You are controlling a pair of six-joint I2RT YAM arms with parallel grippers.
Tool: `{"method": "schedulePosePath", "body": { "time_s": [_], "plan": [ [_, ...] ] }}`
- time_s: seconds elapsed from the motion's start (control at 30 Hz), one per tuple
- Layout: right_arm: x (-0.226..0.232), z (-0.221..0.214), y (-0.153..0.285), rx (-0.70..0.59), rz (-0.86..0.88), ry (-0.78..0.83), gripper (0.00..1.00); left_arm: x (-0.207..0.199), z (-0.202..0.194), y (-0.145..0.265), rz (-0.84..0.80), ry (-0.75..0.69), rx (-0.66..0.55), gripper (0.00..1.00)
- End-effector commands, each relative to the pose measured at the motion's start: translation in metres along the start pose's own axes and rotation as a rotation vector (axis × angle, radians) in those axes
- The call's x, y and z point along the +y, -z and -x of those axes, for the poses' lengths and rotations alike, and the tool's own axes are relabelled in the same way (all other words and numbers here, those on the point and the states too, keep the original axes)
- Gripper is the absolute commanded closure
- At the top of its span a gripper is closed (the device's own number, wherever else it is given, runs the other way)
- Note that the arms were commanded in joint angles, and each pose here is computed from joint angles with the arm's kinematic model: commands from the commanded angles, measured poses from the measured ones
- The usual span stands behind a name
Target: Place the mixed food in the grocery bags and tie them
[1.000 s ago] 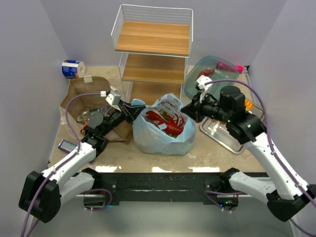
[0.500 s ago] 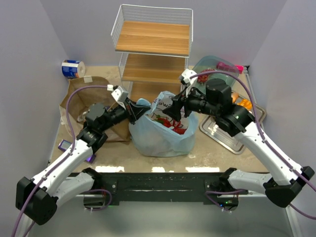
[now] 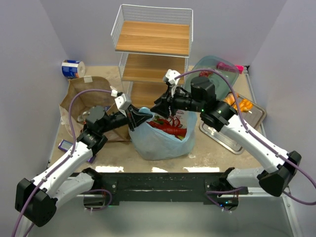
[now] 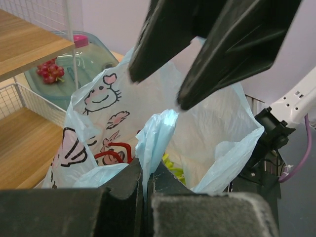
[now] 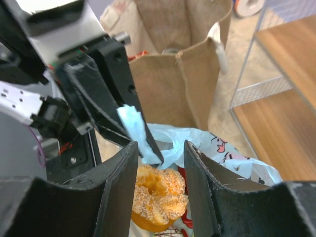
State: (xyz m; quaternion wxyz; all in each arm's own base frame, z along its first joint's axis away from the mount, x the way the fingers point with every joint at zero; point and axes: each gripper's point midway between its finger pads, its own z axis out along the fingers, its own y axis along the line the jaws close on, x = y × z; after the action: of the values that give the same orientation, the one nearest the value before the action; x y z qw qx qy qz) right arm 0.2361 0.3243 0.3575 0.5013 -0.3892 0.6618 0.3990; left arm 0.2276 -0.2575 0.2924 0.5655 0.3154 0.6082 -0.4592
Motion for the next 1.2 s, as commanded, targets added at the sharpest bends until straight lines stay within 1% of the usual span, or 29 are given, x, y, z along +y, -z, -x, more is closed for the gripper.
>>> {"method": "schedulePosePath", "body": {
  "time_s": [0.0,0.17,0.23,0.3,0.37,0.43,0.53,0.77,0.87,0.97,1.1,1.13,1.17],
  "plan": [
    [0.008,-0.001,-0.013,-0.007,0.087,0.054,0.54,-0.012,0.015,0.002,-0.061,-0.079,-0.053,1.0],
    [0.012,-0.013,-0.019,0.016,0.135,0.042,0.55,-0.011,0.016,0.003,-0.046,-0.085,-0.059,1.0],
    [0.013,-0.015,-0.019,0.015,0.141,0.041,0.58,-0.01,0.016,0.003,-0.041,-0.086,-0.058,1.0],
    [0.012,-0.018,-0.019,0.011,0.137,0.034,0.57,-0.009,0.016,0.003,-0.04,-0.087,-0.057,1.0],
    [0.013,-0.017,-0.015,0.008,0.128,0.03,0.55,-0.008,0.017,0.003,-0.029,-0.094,-0.06,1.0],
    [0.016,-0.011,-0.01,-0.02,0.129,0.032,0.52,-0.004,0.016,0.004,-0.007,-0.091,-0.056,1.0],
    [0.019,-0.004,-0.002,-0.043,0.121,0.043,0.51,-0.002,0.015,0.004,0.006,-0.089,-0.053,1.0],
    [0.019,-0.025,-0.011,0.014,0.15,0.014,0.49,-0.003,0.016,0.004,0.0,-0.09,-0.052,1.0],
    [0.017,-0.022,-0.014,0.007,0.151,0.019,0.5,-0.005,0.016,0.004,-0.013,-0.093,-0.055,1.0],
    [0.017,-0.023,-0.019,0.015,0.163,0.023,0.54,-0.007,0.016,0.004,-0.026,-0.093,-0.055,1.0],
    [0.016,-0.022,-0.021,0.012,0.166,0.034,0.69,-0.012,0.018,0.005,-0.045,-0.101,-0.062,1.0],
    [0.016,-0.021,-0.021,0.008,0.166,0.038,0.8,-0.013,0.017,0.006,-0.05,-0.105,-0.063,1.0],
    [0.016,-0.02,-0.02,0.005,0.162,0.046,0.85,-0.014,0.018,0.007,-0.054,-0.107,-0.067,1.0]
  ]
}}
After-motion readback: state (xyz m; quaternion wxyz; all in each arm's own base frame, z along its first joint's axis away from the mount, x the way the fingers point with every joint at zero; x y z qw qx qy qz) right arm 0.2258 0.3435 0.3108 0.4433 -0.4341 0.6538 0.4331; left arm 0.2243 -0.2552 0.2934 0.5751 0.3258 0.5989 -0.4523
